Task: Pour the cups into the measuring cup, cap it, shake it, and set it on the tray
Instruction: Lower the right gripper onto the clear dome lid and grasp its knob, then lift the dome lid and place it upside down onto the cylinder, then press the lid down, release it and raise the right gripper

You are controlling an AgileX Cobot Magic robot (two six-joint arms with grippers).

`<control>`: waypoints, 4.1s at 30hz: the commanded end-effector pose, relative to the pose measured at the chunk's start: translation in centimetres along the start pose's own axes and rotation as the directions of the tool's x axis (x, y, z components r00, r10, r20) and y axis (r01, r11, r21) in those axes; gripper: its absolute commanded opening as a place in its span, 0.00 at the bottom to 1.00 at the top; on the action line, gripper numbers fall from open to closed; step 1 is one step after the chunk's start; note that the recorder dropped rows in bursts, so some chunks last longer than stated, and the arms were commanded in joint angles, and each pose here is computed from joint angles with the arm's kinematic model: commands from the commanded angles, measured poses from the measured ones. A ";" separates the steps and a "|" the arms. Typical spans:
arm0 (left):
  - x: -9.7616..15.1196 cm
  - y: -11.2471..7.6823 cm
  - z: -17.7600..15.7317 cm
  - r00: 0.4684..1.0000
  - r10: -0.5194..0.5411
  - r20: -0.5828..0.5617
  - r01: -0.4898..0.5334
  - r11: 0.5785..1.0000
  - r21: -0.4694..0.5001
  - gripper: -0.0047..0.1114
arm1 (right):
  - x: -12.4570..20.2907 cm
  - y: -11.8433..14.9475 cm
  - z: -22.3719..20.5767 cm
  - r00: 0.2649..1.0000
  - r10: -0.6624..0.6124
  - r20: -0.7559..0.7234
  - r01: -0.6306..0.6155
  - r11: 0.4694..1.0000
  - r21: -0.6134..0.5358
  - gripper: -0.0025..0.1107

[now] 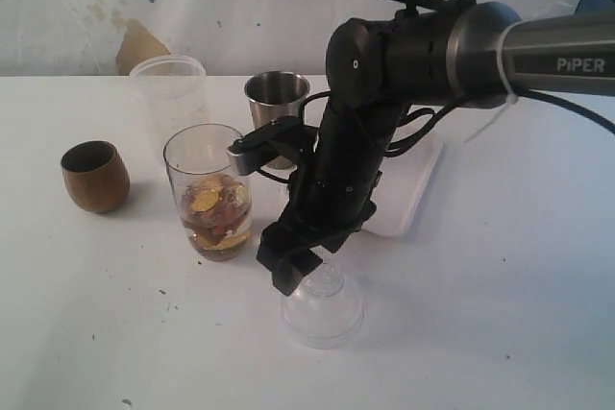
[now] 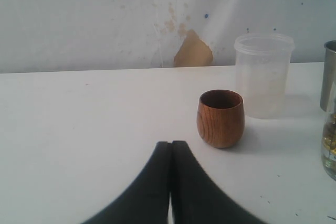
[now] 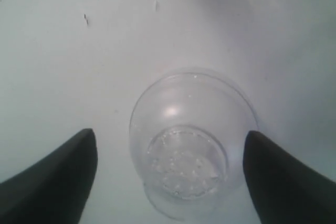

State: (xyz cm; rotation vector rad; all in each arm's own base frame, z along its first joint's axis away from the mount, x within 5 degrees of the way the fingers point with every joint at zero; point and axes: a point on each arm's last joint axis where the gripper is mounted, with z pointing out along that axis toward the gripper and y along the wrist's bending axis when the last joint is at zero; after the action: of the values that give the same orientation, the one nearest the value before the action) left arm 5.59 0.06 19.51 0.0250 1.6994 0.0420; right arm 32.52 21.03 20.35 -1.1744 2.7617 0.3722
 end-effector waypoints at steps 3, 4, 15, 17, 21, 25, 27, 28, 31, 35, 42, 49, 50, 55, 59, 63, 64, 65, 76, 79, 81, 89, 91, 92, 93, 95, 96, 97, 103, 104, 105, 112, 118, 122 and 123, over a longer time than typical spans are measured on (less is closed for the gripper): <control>0.0 0.0 0.0 1.000 -0.001 0.012 0.001 1.000 0.000 0.04 | 0.3 -0.1 0.7 0.998 -0.039 -0.049 0.041 0.999 0.034 0.65; 0.0 0.0 0.0 1.000 -0.001 0.012 0.001 1.000 0.000 0.04 | 0.4 -0.2 0.7 0.997 -0.037 -0.065 0.040 0.998 0.046 0.65; 0.0 0.0 0.0 1.000 -0.001 0.012 0.001 1.000 0.000 0.04 | 0.7 0.1 0.8 0.995 -0.019 -0.102 0.023 0.999 0.033 0.61; 0.0 0.0 0.0 1.000 -0.001 0.012 0.001 1.000 0.000 0.04 | 0.7 0.1 0.8 0.995 -0.019 -0.102 0.023 0.999 0.033 0.56; 0.0 0.0 0.0 1.000 -0.001 0.012 0.001 1.000 0.000 0.04 | 0.8 0.2 0.7 0.993 -0.022 -0.113 0.025 0.999 0.030 0.21; 0.0 0.0 0.0 1.000 -0.001 0.012 0.001 1.000 0.000 0.04 | 0.4 0.5 -1.3 0.997 -0.037 -0.072 0.040 0.998 0.045 0.02; 0.0 0.0 0.0 1.000 -0.001 0.012 0.001 1.000 0.000 0.04 | -0.2 0.9 -3.4 1.000 -0.016 -0.018 0.018 0.998 0.060 0.02; 0.0 0.0 0.0 1.000 -0.001 0.012 0.001 1.000 0.000 0.04 | -0.7 1.2 -5.1 1.000 -0.007 0.030 0.004 0.997 0.072 0.02; 0.0 0.0 0.0 1.000 -0.001 0.012 0.001 1.000 0.000 0.04 | -2.0 2.0 -9.8 0.988 0.000 0.154 -0.015 0.995 0.098 0.02; 0.0 0.0 0.0 1.000 -0.001 0.012 0.001 1.000 0.000 0.04 | -4.0 2.7 -15.0 0.954 0.020 0.301 -0.059 0.991 0.122 0.02; 0.0 0.0 0.0 1.000 -0.001 0.012 0.001 1.000 0.000 0.04 | -6.5 2.3 -16.0 0.922 0.054 0.383 -0.103 0.989 0.109 0.02; 0.0 0.0 0.0 1.000 -0.001 0.012 0.001 1.000 0.000 0.04 | -8.2 1.5 -14.0 0.927 0.076 0.368 -0.118 0.989 0.093 0.02; 0.0 0.0 0.0 1.000 -0.001 0.012 0.001 1.000 0.000 0.04 | -8.4 1.4 -13.6 0.928 0.080 0.364 -0.118 0.989 0.085 0.02; 0.0 0.0 0.0 1.000 -0.001 0.012 0.001 1.000 0.000 0.04 | -8.7 2.1 -12.9 0.934 0.069 0.352 -0.102 0.992 0.075 0.02; 0.0 0.0 0.0 1.000 -0.001 0.012 0.001 1.000 0.000 0.04 | -8.8 2.3 -12.7 0.935 0.064 0.349 -0.096 0.993 0.074 0.02; 0.0 0.0 0.0 1.000 -0.001 0.012 0.001 1.000 0.000 0.04 | -9.1 2.5 -11.9 0.941 0.061 0.334 -0.089 0.994 0.070 0.02; 0.0 0.0 0.0 1.000 -0.001 0.012 0.001 1.000 0.000 0.04 | -9.1 2.4 -11.7 0.942 0.061 0.329 -0.090 0.993 0.072 0.02; 0.0 0.0 0.0 1.000 -0.001 0.012 0.001 1.000 0.000 0.04 | -9.2 2.5 -11.5 0.944 0.059 0.324 -0.088 0.993 0.076 0.02; 0.0 0.0 0.0 1.000 -0.001 0.012 0.001 1.000 0.000 0.04 | -9.8 2.3 -11.5 0.923 0.051 0.382 -0.091 0.992 0.088 0.02; 0.0 0.0 0.0 1.000 -0.001 0.012 0.001 1.000 0.000 0.04 | -9.9 2.2 -11.2 0.923 0.053 0.382 -0.092 0.992 0.086 0.02; 0.0 0.0 0.0 1.000 -0.001 0.012 0.001 1.000 0.000 0.04 | -10.0 2.1 -10.8 0.926 0.056 0.374 -0.093 0.992 0.083 0.02; 0.0 0.0 0.0 1.000 -0.001 0.012 0.001 1.000 0.000 0.04 | -9.8 1.9 -9.5 0.951 0.039 0.306 -0.068 0.994 0.083 0.07; 0.0 0.0 0.0 1.000 -0.001 0.012 0.001 1.000 0.000 0.04 | -9.8 1.9 -9.5 0.951 0.039 0.306 -0.068 0.994 0.083 0.15; 0.0 0.0 0.0 1.000 -0.001 0.012 0.001 1.000 0.000 0.04 | -9.8 1.9 -9.5 0.951 0.039 0.308 -0.068 0.994 0.083 0.21; 0.0 0.0 0.0 1.000 -0.001 0.012 0.001 1.000 0.000 0.04 | -9.8 1.9 -9.5 0.951 0.039 0.308 -0.068 0.994 0.083 0.27; 0.0 0.0 0.0 1.000 -0.001 0.012 0.001 1.000 0.000 0.04 | -9.9 1.9 -9.5 0.949 0.038 0.314 -0.068 0.994 0.084 0.39; 0.0 0.0 0.0 1.000 -0.001 0.012 0.001 1.000 0.000 0.04 | -9.9 1.9 -9.6 0.948 0.038 0.316 -0.068 0.994 0.085 0.45; 0.0 0.0 0.0 1.000 -0.001 0.012 0.001 1.000 0.000 0.04 | -9.9 1.9 -9.6 0.947 0.038 0.319 -0.068 0.994 0.085 0.49; 0.0 0.0 0.0 1.000 -0.001 0.012 0.001 1.000 0.000 0.04 | -10.1 1.9 -10.0 0.937 0.014 0.348 -0.051 0.994 0.096 0.57; 0.0 0.0 0.0 1.000 -0.001 0.012 0.001 1.000 0.000 0.04 | -10.1 1.9 -10.2 0.934 0.013 0.356 -0.051 0.994 0.098 0.57; 0.0 0.0 0.0 1.000 -0.001 0.012 0.001 1.000 0.000 0.04 | -10.1 2.0 -10.4 0.930 0.009 0.367 -0.050 0.993 0.103 0.57; 0.0 0.0 0.0 1.000 -0.001 0.012 0.001 1.000 0.000 0.04 | -9.8 2.6 -13.0 0.895 -0.040 0.443 -0.021 0.991 0.130 0.57; 0.0 0.0 0.0 1.000 -0.001 0.012 0.001 1.000 0.000 0.04 | -8.7 3.7 -16.3 0.868 -0.066 0.493 -0.005 0.990 0.142 0.37; 0.0 0.0 0.0 1.000 -0.001 0.012 0.001 1.000 0.000 0.04 | -7.9 4.9 -17.2 0.880 -0.097 0.465 0.038 0.990 0.135 0.07; 0.0 0.0 0.0 1.000 -0.001 0.012 0.001 1.000 0.000 0.04 | -7.8 5.4 -17.1 0.886 -0.122 0.448 0.072 0.989 0.129 0.02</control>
State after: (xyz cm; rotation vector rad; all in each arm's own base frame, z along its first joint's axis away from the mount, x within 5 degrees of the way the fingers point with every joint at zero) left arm 5.59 0.06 19.51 0.0250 1.6994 0.0420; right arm 34.93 25.23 38.87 -0.9552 2.2892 0.4121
